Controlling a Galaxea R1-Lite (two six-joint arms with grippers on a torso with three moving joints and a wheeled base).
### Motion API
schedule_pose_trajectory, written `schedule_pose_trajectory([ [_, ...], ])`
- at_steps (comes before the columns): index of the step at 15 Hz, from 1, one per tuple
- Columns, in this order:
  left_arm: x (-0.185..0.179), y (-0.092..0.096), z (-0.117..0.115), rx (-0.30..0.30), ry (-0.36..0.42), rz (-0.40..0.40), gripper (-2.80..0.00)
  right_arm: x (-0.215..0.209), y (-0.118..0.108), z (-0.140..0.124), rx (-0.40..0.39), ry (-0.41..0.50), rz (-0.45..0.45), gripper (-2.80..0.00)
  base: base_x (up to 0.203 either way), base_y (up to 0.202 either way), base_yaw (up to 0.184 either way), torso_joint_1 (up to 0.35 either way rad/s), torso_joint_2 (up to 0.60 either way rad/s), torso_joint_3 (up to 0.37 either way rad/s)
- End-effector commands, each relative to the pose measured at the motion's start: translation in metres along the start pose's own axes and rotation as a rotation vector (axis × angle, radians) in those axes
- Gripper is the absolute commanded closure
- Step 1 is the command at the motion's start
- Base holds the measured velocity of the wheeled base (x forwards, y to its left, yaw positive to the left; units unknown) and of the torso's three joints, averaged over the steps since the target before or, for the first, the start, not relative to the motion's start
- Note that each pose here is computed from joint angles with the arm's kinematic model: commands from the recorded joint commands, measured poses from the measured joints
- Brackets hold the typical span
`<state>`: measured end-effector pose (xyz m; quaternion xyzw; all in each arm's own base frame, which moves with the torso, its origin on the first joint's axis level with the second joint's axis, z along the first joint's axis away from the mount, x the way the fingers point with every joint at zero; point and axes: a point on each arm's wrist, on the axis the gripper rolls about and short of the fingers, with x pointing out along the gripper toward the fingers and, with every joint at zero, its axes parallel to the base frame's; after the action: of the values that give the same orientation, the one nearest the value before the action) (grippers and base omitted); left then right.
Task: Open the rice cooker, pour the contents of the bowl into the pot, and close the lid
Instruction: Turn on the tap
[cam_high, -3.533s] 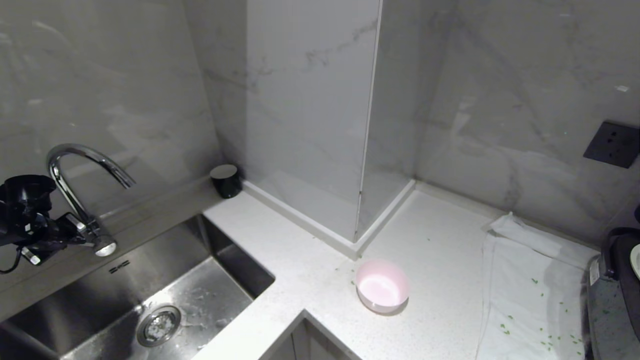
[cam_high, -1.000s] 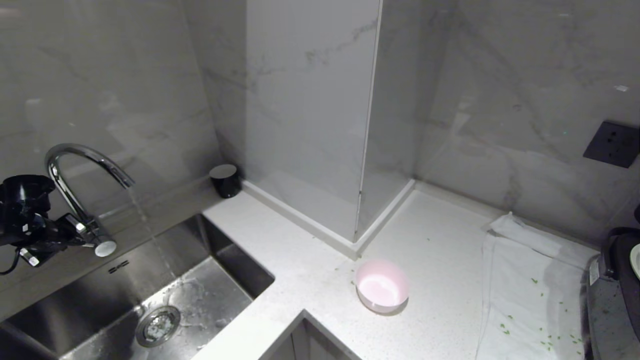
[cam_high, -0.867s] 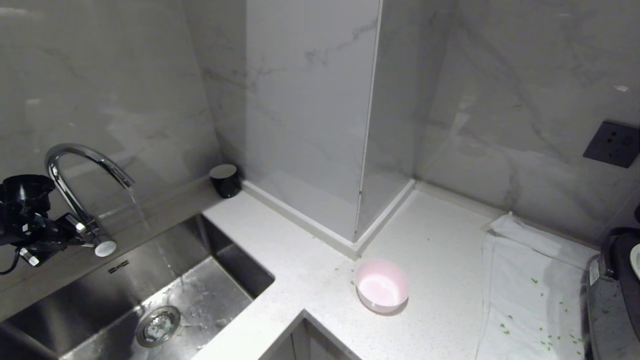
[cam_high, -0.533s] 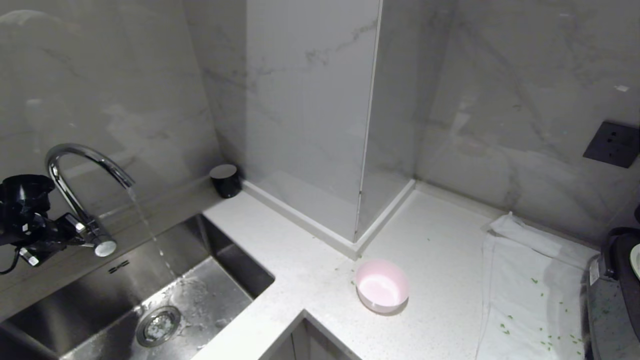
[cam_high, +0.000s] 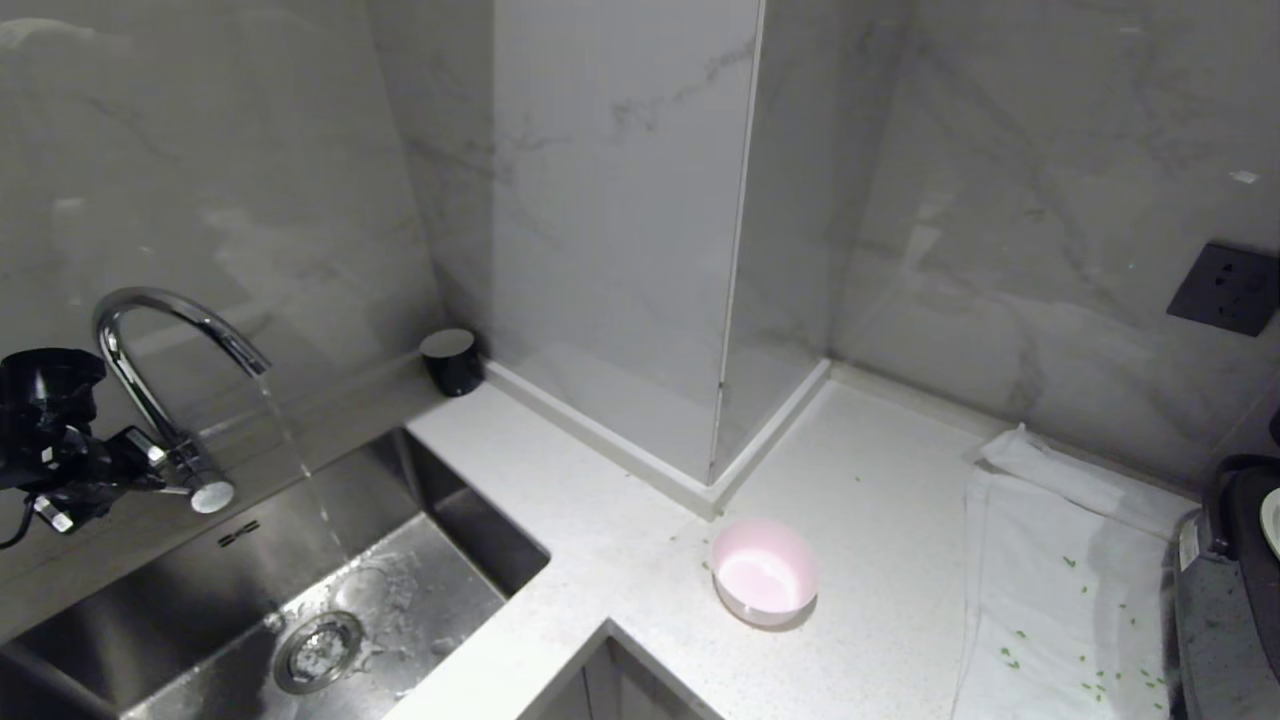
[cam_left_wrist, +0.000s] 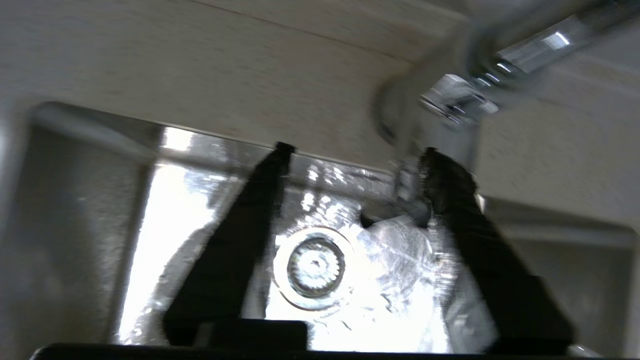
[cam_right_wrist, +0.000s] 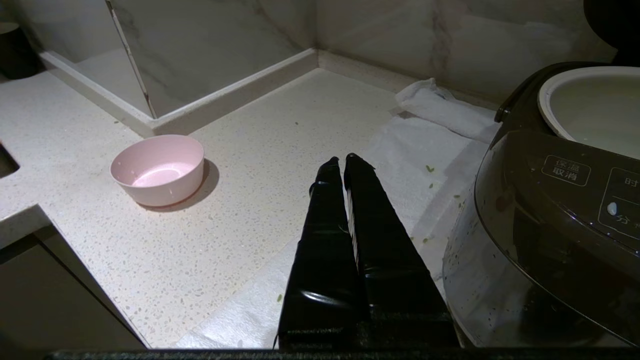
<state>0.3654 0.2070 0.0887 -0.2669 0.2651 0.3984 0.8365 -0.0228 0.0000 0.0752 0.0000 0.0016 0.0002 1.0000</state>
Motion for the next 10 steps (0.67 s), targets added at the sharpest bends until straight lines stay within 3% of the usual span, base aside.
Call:
schedule_pose_trajectory([
  [1, -0.001, 0.000, 0.001, -0.006, -0.004, -0.003, -2.80, 0.000, 0.000, 0.000, 0.000, 0.001, 0.000, 0.00, 0.000, 0.000, 0.000, 0.000, 0.00, 0.000],
  [10, -0.014, -0.001, 0.002, 0.000, -0.007, -0.019, -2.80, 0.000, 0.000, 0.000, 0.000, 0.001, 0.001, 0.00, 0.000, 0.000, 0.000, 0.000, 0.00, 0.000],
])
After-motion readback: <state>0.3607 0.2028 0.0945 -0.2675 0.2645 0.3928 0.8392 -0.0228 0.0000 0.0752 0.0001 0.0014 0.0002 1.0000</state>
